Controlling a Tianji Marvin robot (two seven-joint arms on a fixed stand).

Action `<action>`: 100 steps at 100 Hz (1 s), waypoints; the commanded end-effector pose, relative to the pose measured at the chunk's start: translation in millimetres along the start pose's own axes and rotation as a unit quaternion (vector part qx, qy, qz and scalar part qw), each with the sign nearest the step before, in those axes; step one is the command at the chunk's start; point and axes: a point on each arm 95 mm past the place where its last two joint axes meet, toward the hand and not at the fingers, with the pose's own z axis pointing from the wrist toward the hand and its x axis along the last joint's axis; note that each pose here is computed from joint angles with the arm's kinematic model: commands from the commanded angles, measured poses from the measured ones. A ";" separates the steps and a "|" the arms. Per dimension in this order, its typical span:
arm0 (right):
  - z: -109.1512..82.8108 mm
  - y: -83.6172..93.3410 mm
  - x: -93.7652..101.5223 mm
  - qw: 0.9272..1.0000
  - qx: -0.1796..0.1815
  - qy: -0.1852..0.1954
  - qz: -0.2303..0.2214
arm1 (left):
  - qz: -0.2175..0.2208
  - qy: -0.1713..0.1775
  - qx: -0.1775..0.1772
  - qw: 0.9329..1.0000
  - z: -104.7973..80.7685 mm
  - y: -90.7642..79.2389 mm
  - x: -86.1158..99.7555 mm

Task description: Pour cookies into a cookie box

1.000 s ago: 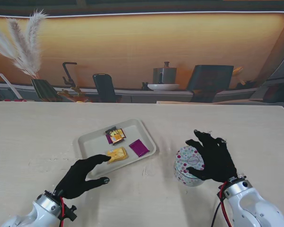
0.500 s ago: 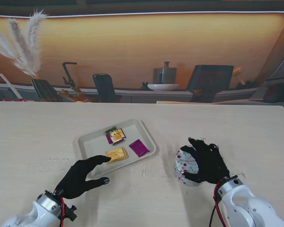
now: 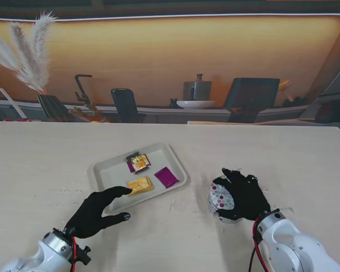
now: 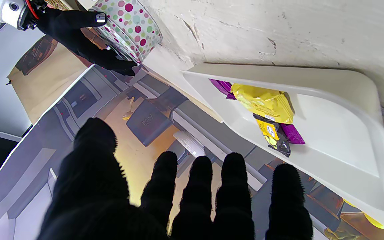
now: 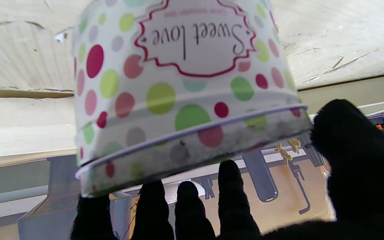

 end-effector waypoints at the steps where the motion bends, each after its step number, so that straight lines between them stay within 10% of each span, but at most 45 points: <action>1: -0.7 -5.3 -0.2 1.000 0.016 -0.002 0.002 | -0.003 -0.001 -0.009 1.000 -1.5 2.6 2.5; 100: 3.6 -11.2 -2.4 1.000 0.015 -0.011 -0.001 | -0.004 -0.005 -0.014 1.000 -2.5 0.1 1.3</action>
